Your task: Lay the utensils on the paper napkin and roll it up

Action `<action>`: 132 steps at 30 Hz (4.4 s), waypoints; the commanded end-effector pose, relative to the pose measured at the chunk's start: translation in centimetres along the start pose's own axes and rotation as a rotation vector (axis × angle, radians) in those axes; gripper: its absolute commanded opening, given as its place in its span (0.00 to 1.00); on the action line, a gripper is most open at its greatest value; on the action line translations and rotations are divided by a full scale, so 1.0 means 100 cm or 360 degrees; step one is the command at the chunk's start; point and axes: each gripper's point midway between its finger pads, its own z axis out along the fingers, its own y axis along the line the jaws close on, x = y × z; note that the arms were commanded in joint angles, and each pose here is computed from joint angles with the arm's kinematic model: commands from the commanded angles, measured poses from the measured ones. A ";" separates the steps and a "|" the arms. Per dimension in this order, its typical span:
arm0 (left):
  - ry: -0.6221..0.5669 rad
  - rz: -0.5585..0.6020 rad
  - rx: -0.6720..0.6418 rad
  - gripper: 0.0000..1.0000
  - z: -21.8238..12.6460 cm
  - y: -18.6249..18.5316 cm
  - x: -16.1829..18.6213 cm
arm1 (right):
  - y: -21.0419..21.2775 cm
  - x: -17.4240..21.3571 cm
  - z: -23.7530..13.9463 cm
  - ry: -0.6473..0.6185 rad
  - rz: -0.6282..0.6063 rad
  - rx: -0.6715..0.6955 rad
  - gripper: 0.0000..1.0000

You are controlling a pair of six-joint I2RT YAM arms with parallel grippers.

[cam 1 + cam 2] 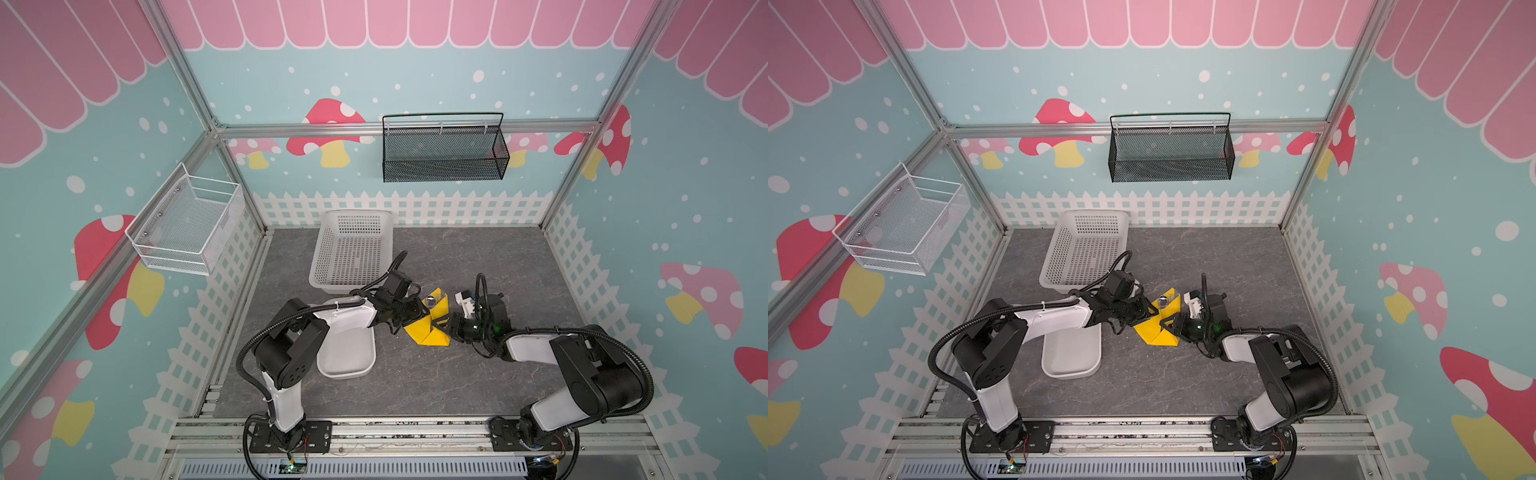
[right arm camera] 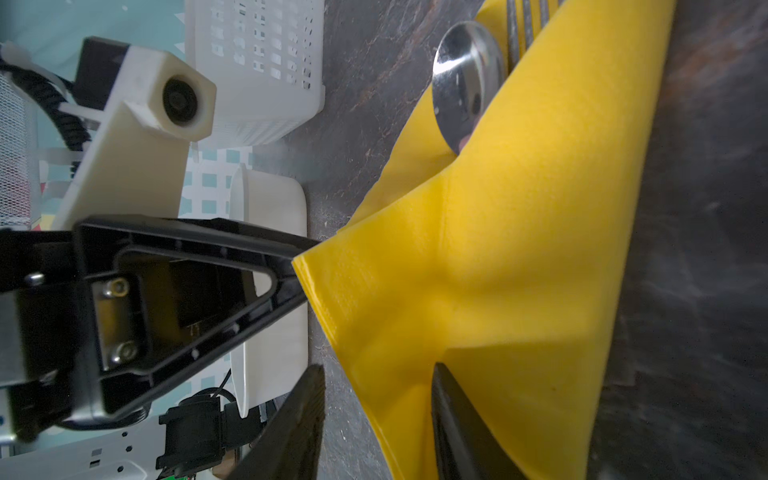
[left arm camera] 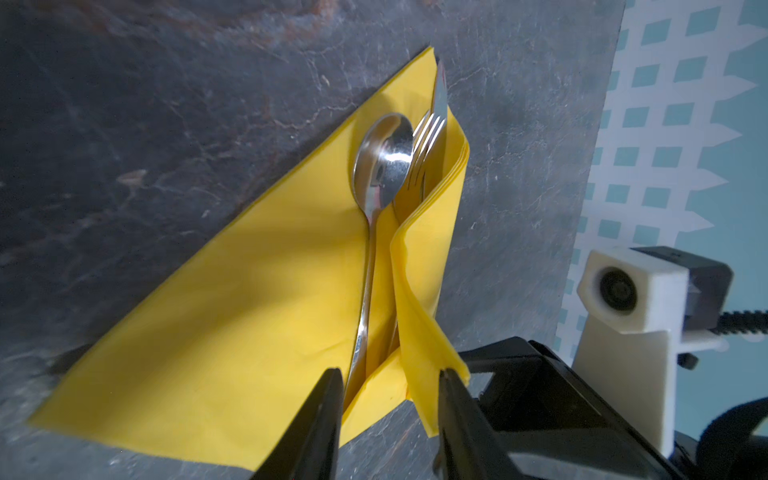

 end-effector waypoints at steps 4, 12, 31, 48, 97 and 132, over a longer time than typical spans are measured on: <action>-0.0022 -0.0066 0.0121 0.50 -0.001 -0.010 -0.005 | 0.003 -0.001 0.003 0.0008 -0.0027 -0.0018 0.44; -0.0062 -0.0084 0.0156 0.56 -0.004 -0.014 -0.009 | 0.004 -0.001 0.003 0.0012 -0.0023 -0.0023 0.44; 0.0074 -0.0113 0.0094 0.41 0.020 -0.005 -0.004 | 0.006 -0.001 0.001 0.0011 -0.0024 -0.0031 0.44; 0.0057 -0.0020 0.0027 0.08 0.012 0.003 -0.001 | -0.013 0.000 -0.033 -0.0145 0.0060 0.0163 0.38; 0.0057 0.0093 -0.0058 0.03 0.009 0.024 -0.004 | -0.027 0.022 -0.034 0.0006 0.0073 0.0246 0.14; 0.0085 0.0124 -0.0134 0.03 0.019 0.040 -0.002 | -0.047 0.054 -0.005 0.0223 0.0099 0.0235 0.13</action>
